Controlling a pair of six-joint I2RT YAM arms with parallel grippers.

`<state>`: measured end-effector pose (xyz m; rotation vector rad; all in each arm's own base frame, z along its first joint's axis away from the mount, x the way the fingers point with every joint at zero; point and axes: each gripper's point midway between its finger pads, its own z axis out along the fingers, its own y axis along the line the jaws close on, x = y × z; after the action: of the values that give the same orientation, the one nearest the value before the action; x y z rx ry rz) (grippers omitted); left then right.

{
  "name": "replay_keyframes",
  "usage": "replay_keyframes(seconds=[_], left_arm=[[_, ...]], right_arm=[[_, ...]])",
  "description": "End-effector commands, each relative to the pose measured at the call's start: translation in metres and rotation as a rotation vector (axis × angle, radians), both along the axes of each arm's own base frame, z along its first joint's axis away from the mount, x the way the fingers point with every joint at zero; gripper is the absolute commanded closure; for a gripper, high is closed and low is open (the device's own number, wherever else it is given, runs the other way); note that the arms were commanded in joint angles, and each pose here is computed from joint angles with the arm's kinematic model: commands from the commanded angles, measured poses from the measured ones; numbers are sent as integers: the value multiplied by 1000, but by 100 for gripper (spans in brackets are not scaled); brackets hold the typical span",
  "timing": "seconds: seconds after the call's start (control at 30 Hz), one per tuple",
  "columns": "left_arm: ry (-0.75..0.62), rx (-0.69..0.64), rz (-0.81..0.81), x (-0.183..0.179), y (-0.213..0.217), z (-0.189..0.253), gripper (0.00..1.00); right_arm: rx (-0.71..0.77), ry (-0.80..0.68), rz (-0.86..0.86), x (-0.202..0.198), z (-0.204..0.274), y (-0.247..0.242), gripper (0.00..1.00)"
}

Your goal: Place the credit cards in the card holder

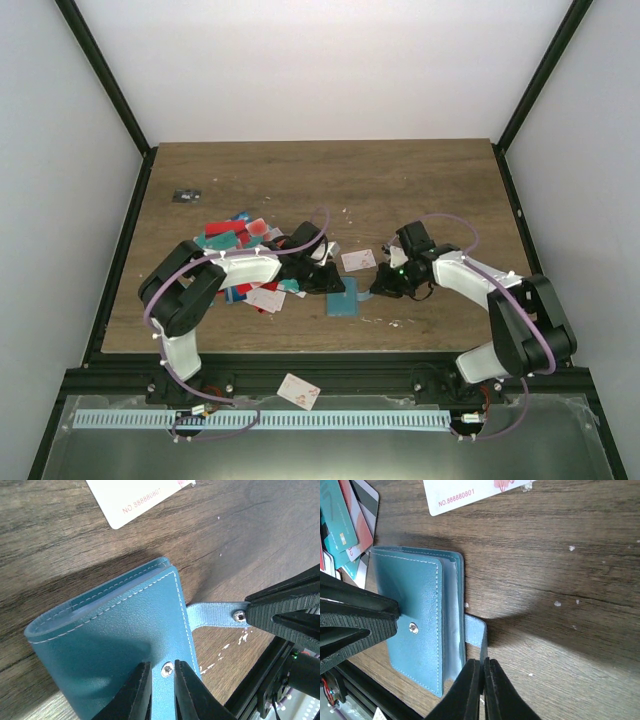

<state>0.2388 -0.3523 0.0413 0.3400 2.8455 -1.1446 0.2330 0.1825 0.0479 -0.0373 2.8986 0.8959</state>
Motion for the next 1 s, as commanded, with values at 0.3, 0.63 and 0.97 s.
replay_keyframes(seconds=[0.3, 0.63, 0.97], left_arm=[[1, 37, 10, 2, 2, -14, 88], [11, 55, 2, -1, 4, -23, 95], [16, 51, -3, -4, 5, -29, 96]], right_arm=[[88, -30, 32, 10, 21, 19, 99], [133, -5, 86, 10, 26, 50, 99], [98, 47, 118, 9, 7, 67, 99]])
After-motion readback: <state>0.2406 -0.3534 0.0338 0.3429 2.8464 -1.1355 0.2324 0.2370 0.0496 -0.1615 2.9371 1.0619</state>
